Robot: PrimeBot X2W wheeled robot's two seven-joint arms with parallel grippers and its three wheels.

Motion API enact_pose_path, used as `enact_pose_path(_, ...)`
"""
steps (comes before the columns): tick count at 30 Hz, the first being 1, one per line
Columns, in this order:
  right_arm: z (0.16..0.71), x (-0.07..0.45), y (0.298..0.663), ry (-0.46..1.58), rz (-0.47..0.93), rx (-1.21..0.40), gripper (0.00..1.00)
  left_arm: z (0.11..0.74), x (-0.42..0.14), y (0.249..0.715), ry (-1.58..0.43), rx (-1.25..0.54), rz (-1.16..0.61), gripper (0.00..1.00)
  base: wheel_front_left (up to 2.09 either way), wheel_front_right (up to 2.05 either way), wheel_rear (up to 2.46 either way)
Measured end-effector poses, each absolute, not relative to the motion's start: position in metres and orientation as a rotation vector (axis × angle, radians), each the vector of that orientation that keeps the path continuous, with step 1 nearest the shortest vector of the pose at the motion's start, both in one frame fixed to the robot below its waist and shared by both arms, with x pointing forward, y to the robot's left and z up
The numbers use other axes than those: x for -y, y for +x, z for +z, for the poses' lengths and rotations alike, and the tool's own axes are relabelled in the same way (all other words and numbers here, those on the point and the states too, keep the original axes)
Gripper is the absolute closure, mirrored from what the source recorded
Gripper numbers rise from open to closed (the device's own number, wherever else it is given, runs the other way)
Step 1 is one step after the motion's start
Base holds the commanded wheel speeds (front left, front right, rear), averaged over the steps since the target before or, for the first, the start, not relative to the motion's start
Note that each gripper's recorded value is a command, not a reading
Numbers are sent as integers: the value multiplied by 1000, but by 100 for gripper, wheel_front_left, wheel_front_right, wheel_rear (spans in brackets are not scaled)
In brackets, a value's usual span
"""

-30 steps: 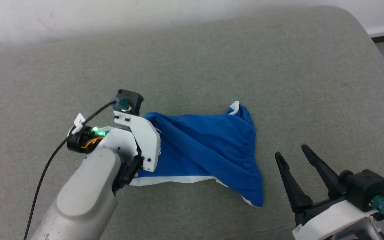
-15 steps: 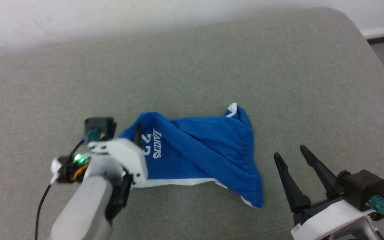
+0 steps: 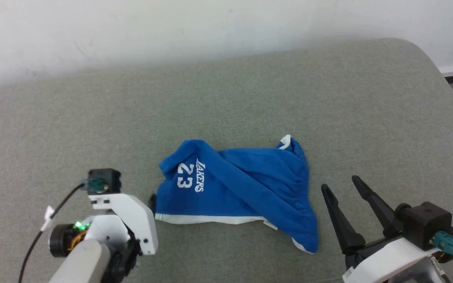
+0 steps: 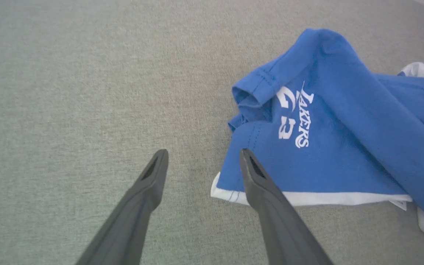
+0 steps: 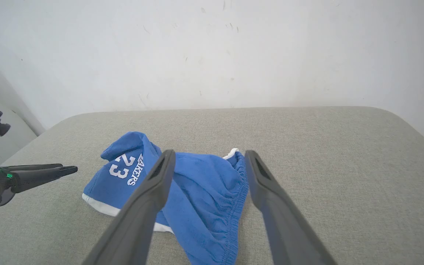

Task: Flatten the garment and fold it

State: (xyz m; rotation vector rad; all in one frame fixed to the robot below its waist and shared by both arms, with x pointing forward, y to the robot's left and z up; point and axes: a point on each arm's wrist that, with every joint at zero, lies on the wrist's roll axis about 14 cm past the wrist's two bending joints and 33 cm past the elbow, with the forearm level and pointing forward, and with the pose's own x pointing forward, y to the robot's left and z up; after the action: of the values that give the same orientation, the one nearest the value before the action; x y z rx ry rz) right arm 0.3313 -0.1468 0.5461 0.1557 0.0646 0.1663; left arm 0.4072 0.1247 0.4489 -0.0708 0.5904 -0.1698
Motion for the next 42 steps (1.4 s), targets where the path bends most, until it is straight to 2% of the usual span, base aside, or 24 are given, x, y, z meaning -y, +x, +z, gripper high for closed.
enact_pose_path(7, 539, 149, 333, 157, 155, -94, 0, 406, -112, 389, -28, -824, -238, 0, 0, 0, 0)
enact_pose_path(19, 526, 153, 340, 148, 132, -123, 0, 370, -95, 398, 70, -1035, -321, 0, 0, 0, 0)
enact_pose_path(20, 526, 154, 340, 148, 129, -121, 0, 368, -94, 397, 72, -1049, -326, 51, 0, 0, 0)
enact_pose_path(21, 526, 155, 340, 148, 125, -122, 0, 367, -93, 396, 72, -1060, -329, 82, 0, 0, 0)
enact_pose_path(22, 526, 156, 340, 148, 122, -121, 0, 365, -92, 396, 75, -1067, -333, 100, 0, 0, 0)
enact_pose_path(28, 525, 161, 337, 145, 107, -124, 0, 365, -78, 387, 61, -1083, -373, 100, 0, 0, 0)
enact_pose_path(32, 516, 169, 332, 145, 85, -164, 0, 374, -80, 385, 30, -987, -339, 100, 0, 0, 0)
enact_pose_path(37, 470, 179, 316, 158, 50, -370, 0, 389, -76, 373, -28, -841, -324, 100, 0, 0, 0)
enact_pose_path(42, 424, 177, 299, 162, 81, -597, 0, 415, -78, 369, -61, -727, -314, 100, 0, 0, 0)
